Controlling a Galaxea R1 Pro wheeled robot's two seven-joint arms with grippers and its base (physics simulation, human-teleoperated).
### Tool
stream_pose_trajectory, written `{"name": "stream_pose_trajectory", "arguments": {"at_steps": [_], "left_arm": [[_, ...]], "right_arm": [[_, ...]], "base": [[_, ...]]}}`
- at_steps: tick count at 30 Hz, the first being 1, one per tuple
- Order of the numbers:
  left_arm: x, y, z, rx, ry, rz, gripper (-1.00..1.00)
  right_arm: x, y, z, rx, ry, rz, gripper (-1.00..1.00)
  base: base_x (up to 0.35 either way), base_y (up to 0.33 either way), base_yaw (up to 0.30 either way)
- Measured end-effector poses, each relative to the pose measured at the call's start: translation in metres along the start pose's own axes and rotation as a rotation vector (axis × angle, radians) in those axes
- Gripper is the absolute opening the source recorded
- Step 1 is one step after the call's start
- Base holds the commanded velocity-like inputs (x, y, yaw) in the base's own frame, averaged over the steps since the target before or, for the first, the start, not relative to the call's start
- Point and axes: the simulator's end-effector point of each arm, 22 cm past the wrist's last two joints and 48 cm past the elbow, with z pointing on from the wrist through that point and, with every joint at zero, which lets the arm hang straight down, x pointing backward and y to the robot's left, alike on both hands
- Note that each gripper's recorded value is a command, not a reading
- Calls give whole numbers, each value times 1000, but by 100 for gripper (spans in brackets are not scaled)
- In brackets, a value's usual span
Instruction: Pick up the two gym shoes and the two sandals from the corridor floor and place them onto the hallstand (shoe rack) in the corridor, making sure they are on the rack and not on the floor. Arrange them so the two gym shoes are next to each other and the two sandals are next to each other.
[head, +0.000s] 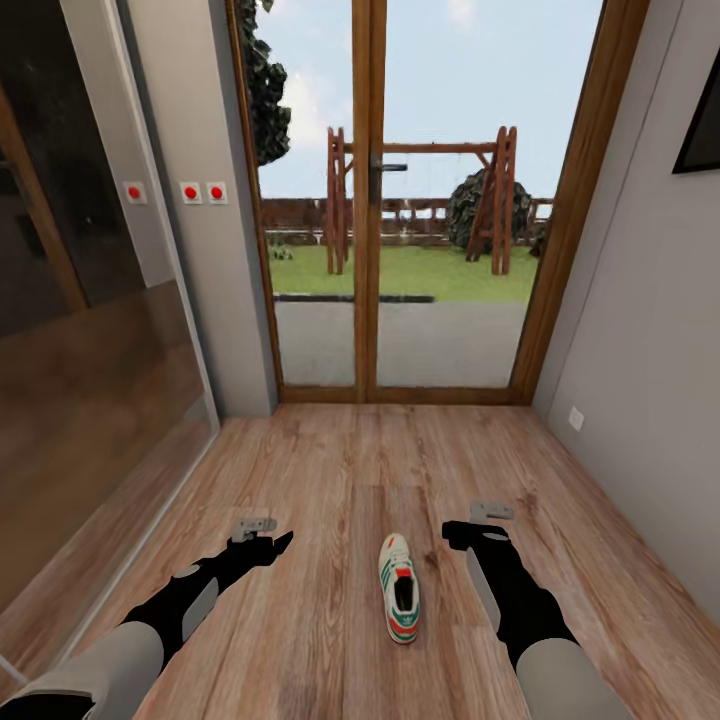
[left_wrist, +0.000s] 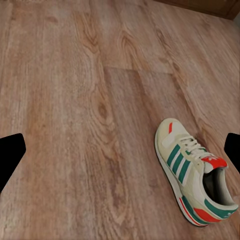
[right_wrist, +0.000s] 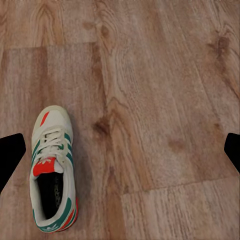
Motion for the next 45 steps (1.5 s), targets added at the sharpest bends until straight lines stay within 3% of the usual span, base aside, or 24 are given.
{"name": "stream_pose_trajectory", "arguments": {"at_steps": [31,45], "left_arm": [[0,1,0,-1,0,-3,100],[0,0,0,-1,0,-2,100]], "right_arm": [[0,0,0,0,-1,0,100],[0,0,0,0,-1,0,100]], "base": [[5,0,0],[229,146,0]]}}
